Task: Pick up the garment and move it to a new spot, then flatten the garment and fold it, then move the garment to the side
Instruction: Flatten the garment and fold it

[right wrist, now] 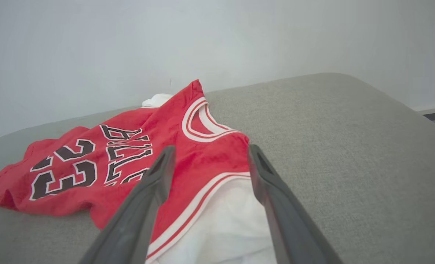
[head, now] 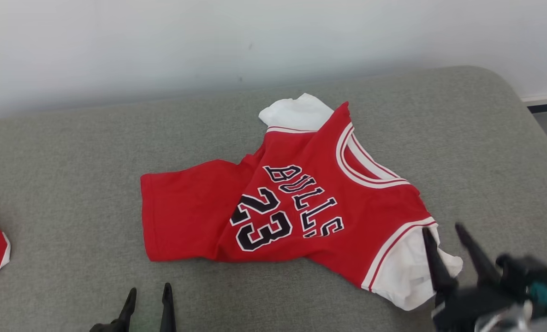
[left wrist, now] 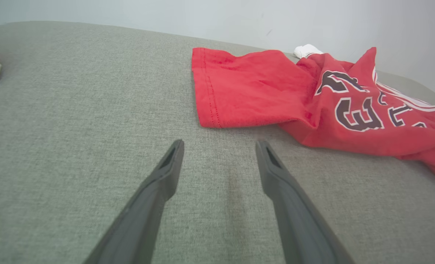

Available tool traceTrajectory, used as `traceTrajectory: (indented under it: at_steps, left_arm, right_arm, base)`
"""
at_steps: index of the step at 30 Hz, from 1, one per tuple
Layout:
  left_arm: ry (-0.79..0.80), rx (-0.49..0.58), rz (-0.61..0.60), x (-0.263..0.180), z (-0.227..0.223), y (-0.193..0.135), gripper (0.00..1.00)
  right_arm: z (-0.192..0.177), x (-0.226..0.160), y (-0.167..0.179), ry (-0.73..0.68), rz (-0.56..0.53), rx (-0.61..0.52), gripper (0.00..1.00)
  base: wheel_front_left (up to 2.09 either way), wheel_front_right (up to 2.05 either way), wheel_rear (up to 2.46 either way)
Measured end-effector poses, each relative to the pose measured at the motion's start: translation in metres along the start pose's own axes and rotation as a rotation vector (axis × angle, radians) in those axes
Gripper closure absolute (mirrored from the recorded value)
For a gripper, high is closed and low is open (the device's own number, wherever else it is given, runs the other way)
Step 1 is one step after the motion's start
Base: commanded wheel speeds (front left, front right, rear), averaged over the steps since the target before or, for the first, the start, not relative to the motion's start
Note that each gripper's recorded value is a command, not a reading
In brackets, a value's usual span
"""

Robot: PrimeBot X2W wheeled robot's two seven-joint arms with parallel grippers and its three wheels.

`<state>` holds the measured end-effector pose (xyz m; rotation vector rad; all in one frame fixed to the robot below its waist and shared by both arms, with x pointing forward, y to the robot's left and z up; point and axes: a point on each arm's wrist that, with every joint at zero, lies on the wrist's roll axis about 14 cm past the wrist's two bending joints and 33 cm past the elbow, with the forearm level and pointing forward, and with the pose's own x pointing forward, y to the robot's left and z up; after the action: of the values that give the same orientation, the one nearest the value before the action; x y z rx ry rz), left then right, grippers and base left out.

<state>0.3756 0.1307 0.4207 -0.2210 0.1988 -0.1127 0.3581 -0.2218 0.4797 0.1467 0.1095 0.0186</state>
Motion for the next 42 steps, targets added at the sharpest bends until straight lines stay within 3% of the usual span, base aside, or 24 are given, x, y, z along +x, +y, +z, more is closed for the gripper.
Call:
traceTrajectory:
  at_steps: [4, 8, 16, 27, 28, 29, 36, 42]
  left_arm:
    - [0.004, -0.002, 0.009, 0.001, -0.001, 0.003, 0.0]
    - [0.005, -0.003, 0.026, 0.004, -0.001, 0.009, 0.0]
    - [0.019, -0.021, 0.079, 0.004, -0.006, 0.026, 0.0]
    - [0.035, -0.019, 0.13, 0.012, -0.011, 0.044, 0.0]
    - [0.036, -0.018, 0.132, 0.013, -0.011, 0.045, 0.0]
    - [0.034, -0.017, 0.134, 0.015, -0.011, 0.046, 0.0]
    - [0.035, -0.01, 0.151, 0.018, -0.011, 0.054, 0.0]
    - [0.03, -0.006, 0.16, 0.017, -0.009, 0.057, 0.0]
  right_arm:
    - [0.034, 0.042, 0.005, -0.039, 0.051, -0.073, 0.0]
    - [0.048, 0.083, 0.004, 0.019, 0.079, -0.158, 0.0]
    - [0.004, 0.131, -0.011, 0.308, 0.054, -0.19, 0.0]
    - [-0.074, 0.148, -0.018, 0.622, 0.058, -0.213, 0.0]
    - [-0.075, 0.151, -0.019, 0.636, 0.063, -0.23, 0.58]
    - [-0.074, 0.154, -0.023, 0.634, 0.06, -0.246, 0.99]
    - [-0.036, 0.197, -0.047, 0.423, -0.006, -0.316, 1.0]
    - [-0.007, 0.22, -0.038, 0.25, -0.018, -0.343, 1.0]
  base:
    - [0.0, 0.0, 0.0]
    - [0.0, 0.0, 0.0]
    - [0.0, 0.0, 0.0]
    - [0.0, 0.0, 0.0]
    - [0.0, 0.0, 0.0]
    - [0.0, 0.0, 0.0]
    - [0.0, 0.0, 0.0]
    - [0.0, 0.0, 0.0]
